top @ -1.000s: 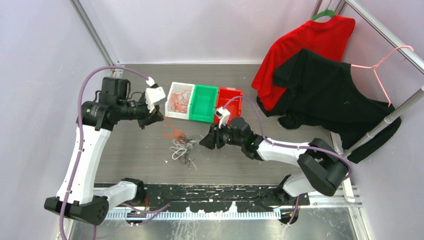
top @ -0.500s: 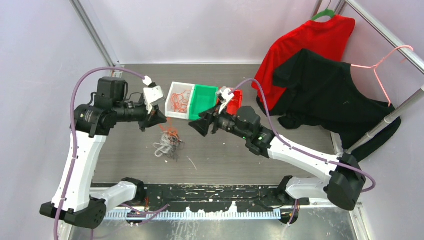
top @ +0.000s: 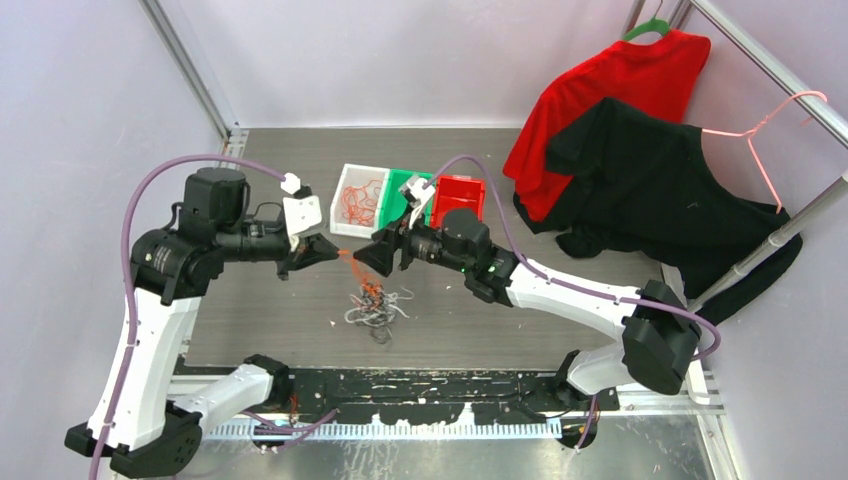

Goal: Untangle the cables

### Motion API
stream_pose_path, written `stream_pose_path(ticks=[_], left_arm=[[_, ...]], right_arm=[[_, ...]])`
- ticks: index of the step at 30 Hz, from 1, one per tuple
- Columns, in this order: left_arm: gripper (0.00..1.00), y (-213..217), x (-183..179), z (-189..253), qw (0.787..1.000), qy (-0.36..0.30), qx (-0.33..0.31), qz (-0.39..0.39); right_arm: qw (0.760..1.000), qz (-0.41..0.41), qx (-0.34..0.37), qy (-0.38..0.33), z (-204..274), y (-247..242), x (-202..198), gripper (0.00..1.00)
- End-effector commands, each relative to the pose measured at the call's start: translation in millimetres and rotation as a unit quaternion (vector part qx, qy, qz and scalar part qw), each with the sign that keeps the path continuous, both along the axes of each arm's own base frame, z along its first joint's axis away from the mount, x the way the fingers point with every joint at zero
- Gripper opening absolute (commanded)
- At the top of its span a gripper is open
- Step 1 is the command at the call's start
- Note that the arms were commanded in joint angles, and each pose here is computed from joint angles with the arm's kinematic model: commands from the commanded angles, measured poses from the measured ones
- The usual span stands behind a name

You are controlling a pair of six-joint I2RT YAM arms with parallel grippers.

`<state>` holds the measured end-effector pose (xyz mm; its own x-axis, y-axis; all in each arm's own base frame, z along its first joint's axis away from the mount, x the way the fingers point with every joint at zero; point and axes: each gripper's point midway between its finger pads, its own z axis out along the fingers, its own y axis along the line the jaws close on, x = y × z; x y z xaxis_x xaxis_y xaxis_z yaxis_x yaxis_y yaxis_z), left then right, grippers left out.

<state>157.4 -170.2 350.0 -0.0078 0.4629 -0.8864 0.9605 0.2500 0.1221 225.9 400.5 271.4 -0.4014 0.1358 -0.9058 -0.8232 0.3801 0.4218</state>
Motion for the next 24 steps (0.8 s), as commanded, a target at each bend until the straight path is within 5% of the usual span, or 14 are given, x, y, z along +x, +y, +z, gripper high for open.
stream_pose_path(ticks=[1, 24], left_arm=[[0.0, -8, 1, 17, 0.999, -0.028, -0.021, -0.016], [0.0, -20, 0, 40, 0.998, -0.033, -0.039, -0.024]], right_arm=[[0.997, 0.048, 0.045, -0.027, 37, 14, -21, 0.7], [0.999, 0.037, 0.026, -0.012, 12, 33, -20, 0.69]])
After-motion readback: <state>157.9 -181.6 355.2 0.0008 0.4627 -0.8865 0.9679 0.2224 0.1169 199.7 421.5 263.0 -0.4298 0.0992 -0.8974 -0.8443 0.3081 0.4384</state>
